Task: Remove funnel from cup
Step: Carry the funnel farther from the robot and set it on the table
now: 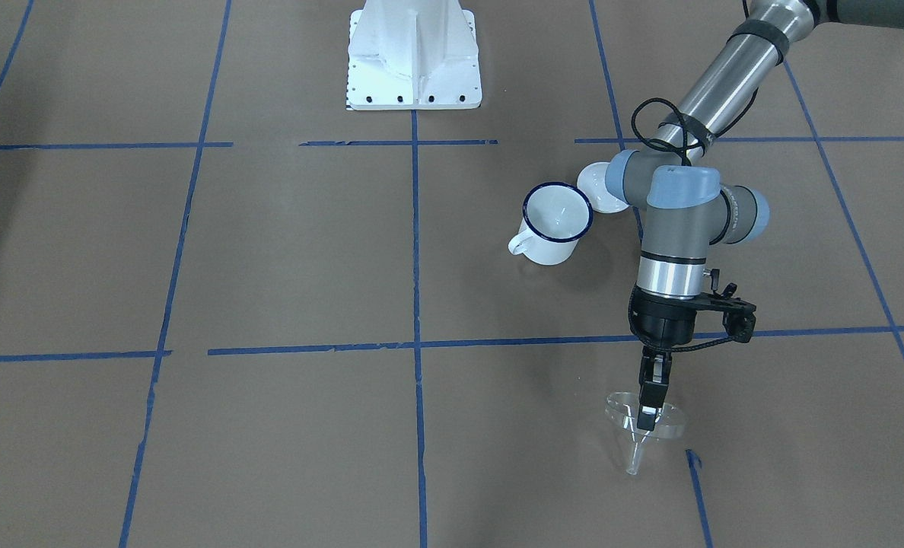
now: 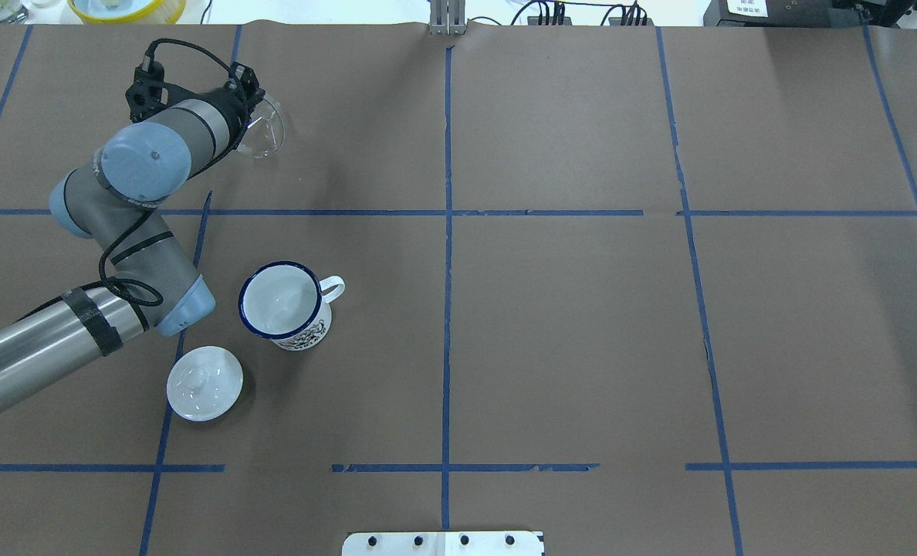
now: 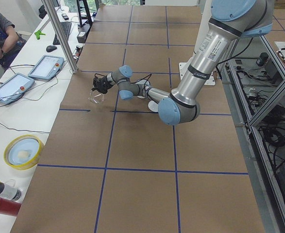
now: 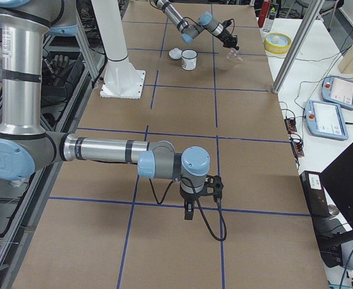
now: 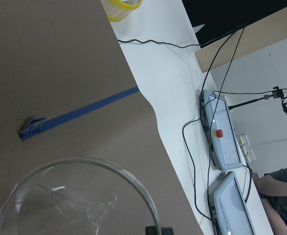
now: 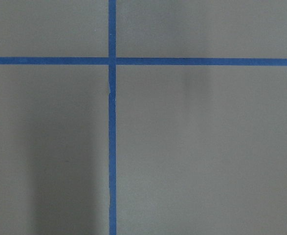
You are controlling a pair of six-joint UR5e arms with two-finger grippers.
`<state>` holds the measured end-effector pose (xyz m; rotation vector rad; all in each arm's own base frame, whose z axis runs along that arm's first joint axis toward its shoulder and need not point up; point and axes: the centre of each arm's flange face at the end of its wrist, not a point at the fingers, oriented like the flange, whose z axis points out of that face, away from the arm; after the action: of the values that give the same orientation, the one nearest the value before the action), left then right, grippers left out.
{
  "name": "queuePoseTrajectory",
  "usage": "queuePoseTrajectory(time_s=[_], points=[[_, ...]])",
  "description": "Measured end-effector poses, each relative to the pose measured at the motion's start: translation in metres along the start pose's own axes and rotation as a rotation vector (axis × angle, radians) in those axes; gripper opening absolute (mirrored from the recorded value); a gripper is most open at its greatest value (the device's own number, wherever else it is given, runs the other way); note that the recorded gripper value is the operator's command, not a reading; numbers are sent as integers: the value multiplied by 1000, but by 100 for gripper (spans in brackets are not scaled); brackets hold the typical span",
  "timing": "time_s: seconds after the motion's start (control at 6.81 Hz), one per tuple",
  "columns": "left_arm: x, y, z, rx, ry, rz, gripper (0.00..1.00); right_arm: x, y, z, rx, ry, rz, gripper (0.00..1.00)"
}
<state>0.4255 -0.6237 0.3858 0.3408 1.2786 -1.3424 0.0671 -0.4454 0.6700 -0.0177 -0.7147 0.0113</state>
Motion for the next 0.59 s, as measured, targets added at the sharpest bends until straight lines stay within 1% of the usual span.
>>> queuePoseTrajectory(time_s=[0.15,0.29,0.44,0.59], points=[[-3,1,1,0,-2,4,99,0,0,0,0,0,0,100],[-4,2,1,-1,-3,11,100,0,0,0,0,0,0,100],[0,3,-2,-6,1,46,100,0,0,0,0,0,0,100],[9,2,-10,-39,3,111,100,0,0,0,0,0,0,100]])
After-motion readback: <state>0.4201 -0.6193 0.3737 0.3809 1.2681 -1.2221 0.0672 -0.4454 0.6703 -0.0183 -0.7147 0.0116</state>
